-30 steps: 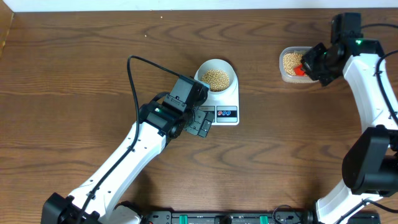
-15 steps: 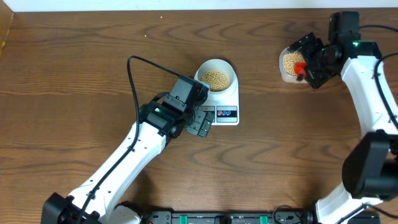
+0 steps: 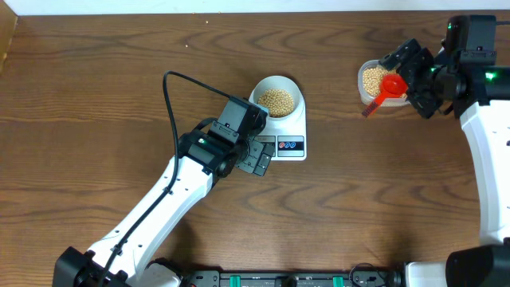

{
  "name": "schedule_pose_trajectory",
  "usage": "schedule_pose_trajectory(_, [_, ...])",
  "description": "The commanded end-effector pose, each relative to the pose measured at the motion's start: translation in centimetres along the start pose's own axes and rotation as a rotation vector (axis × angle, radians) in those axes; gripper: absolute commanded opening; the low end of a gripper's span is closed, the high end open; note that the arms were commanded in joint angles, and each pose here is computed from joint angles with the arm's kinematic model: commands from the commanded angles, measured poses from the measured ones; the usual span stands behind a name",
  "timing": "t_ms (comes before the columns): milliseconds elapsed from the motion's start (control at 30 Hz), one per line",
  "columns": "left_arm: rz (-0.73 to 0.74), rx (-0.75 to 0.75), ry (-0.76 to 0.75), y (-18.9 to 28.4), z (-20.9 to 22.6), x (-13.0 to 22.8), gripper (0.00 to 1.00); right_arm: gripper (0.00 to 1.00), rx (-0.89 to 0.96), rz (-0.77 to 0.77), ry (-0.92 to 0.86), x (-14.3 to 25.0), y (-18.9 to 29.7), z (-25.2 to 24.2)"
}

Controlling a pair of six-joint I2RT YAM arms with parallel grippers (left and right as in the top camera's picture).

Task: Scoop item into bowl and weigh 50g on scale

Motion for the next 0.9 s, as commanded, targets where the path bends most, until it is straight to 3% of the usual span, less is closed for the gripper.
schedule_pose_trajectory(0, [0.017,-0.005,0.007,-0.4,0.1,0.3,0.96,0.99,-0.015,-0.072,0.081,0.3,2.7,0.6])
schedule_pose_trajectory(167, [0.017,-0.005,0.007,-0.4,0.1,0.3,0.96,0.99,-0.011,-0.186,0.163,1.1,8.0,0.1])
schedule_pose_trajectory(433, [0.017,-0.005,0.007,-0.4,0.1,0.3,0.96,0.99,-0.173,-0.291,0.214,4.7,16.9,-0.2])
schedule_pose_trajectory(633, [0.017,-0.005,0.007,-0.4,0.1,0.3,0.96,0.99,-0.069,-0.463,0.200,5.9,21.4,-3.9])
schedule_pose_trajectory(867, [0.017,-0.005,0.007,-0.4,0.1,0.3,0.96,0.99,-0.006,-0.671,0.491,6.9,25.5,-5.8])
Point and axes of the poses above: each gripper's point midway between its finger pads, its own y axis back along the fingers, its own z axis along the line the jaws close on, x = y × z, the point moved 4 cm from there along y, back along the fingers, and after that the axes turned 1 degree about y, right-handed, at the moved point
